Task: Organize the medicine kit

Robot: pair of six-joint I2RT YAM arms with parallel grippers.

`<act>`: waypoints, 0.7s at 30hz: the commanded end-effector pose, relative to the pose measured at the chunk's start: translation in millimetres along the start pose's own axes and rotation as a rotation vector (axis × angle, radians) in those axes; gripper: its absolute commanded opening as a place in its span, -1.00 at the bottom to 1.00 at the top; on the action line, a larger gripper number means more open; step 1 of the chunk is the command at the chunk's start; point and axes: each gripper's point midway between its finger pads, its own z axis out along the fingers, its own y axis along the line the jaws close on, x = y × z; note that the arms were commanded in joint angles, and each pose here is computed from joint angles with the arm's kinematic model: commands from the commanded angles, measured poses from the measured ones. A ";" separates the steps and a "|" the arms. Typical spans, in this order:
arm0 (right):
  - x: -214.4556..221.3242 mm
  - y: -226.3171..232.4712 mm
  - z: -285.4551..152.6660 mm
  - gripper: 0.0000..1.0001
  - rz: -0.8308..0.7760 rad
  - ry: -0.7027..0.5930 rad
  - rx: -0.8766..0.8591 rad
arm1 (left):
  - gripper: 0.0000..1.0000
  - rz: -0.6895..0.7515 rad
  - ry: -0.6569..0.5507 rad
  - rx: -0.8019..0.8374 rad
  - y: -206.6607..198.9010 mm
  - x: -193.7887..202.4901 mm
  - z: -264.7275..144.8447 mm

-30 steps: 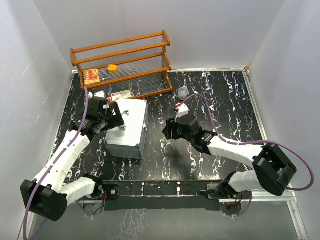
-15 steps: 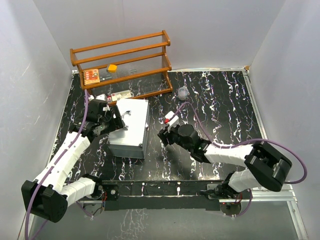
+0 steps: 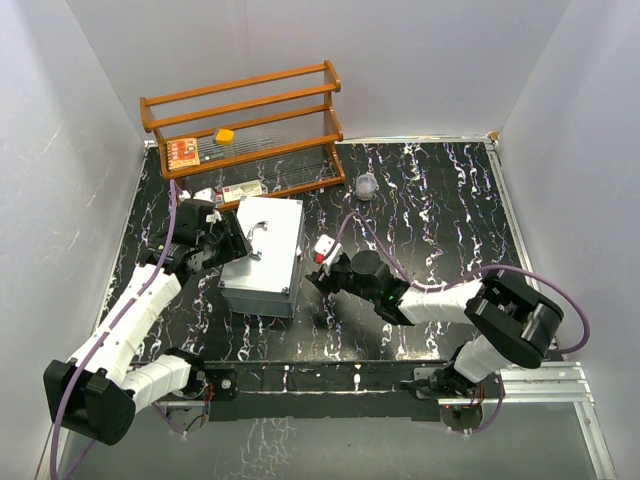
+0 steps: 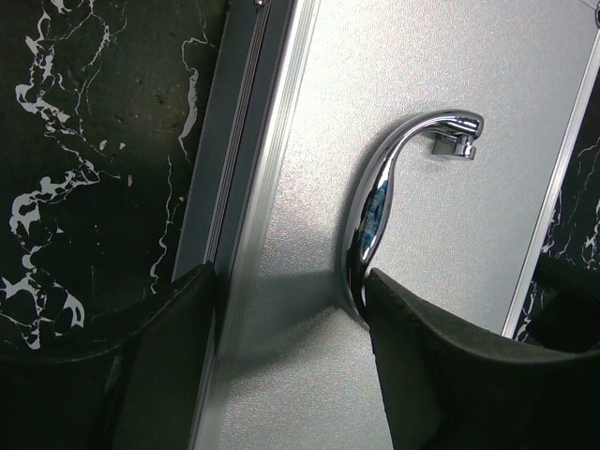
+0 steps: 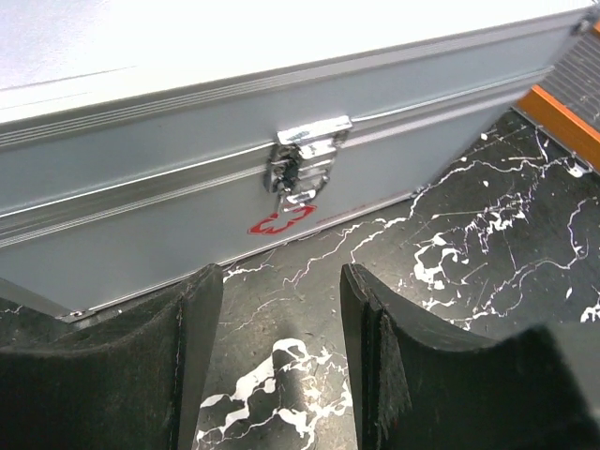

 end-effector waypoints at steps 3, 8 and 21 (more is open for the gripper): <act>-41.3 -6.5 16.7 0.02 -0.095 -0.150 0.004 | 0.21 -0.017 0.132 0.032 -0.5 33.4 6.5; -37.7 -13.7 27.9 0.02 -0.115 -0.159 0.047 | 0.19 -0.025 0.120 0.004 3.6 31.0 8.5; -34.9 -48.9 35.4 0.02 -0.102 -0.215 0.265 | 0.17 -0.040 0.115 -0.018 6.8 30.1 10.0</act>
